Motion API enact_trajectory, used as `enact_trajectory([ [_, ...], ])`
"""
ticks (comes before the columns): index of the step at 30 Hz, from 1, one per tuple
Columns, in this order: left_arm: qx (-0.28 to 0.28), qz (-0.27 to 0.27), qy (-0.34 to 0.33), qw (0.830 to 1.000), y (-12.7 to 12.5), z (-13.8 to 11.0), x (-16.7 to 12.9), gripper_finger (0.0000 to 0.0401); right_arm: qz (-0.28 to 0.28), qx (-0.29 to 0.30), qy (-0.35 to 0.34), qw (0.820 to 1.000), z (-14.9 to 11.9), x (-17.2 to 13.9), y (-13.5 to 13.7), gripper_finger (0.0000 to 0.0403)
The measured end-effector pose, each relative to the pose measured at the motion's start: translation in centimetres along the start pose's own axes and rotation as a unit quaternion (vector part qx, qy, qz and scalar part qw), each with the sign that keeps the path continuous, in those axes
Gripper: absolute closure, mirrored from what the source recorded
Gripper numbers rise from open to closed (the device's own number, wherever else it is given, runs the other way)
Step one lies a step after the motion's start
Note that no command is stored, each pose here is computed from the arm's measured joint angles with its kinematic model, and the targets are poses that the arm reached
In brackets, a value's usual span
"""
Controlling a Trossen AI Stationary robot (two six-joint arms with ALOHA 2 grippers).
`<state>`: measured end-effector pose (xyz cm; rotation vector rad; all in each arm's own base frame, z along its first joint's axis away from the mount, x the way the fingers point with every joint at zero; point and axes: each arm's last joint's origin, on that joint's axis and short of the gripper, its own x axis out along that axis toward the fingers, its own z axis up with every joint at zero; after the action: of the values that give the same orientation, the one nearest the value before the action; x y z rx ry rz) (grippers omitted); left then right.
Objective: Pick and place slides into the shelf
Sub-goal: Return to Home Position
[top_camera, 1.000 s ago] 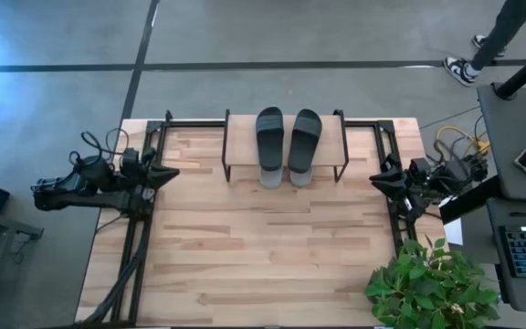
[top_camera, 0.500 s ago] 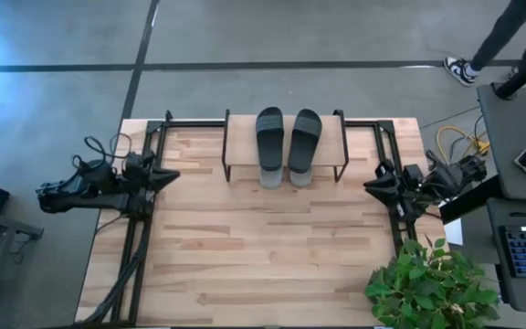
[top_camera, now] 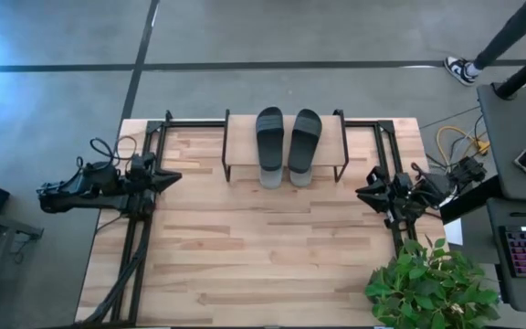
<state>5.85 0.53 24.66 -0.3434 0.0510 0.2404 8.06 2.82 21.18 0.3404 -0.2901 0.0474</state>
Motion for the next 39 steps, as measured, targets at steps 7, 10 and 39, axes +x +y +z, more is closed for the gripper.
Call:
enact_trajectory([
  [7,0.002,0.017,0.002,1.000,0.2,-0.4,0.2,0.0399,0.004,-0.001,-0.008,1.000,-1.5,-0.1,-0.3,0.0335],
  [10,-0.001,0.018,0.002,1.000,0.2,-0.5,0.3,0.0399,0.005,-0.002,-0.010,1.000,-1.4,-0.1,-0.3,0.0335],
  [39,-0.004,0.070,0.002,0.998,0.7,-1.6,0.9,0.0399,0.015,0.003,0.028,0.999,-2.1,-0.1,-0.3,0.0335],
])
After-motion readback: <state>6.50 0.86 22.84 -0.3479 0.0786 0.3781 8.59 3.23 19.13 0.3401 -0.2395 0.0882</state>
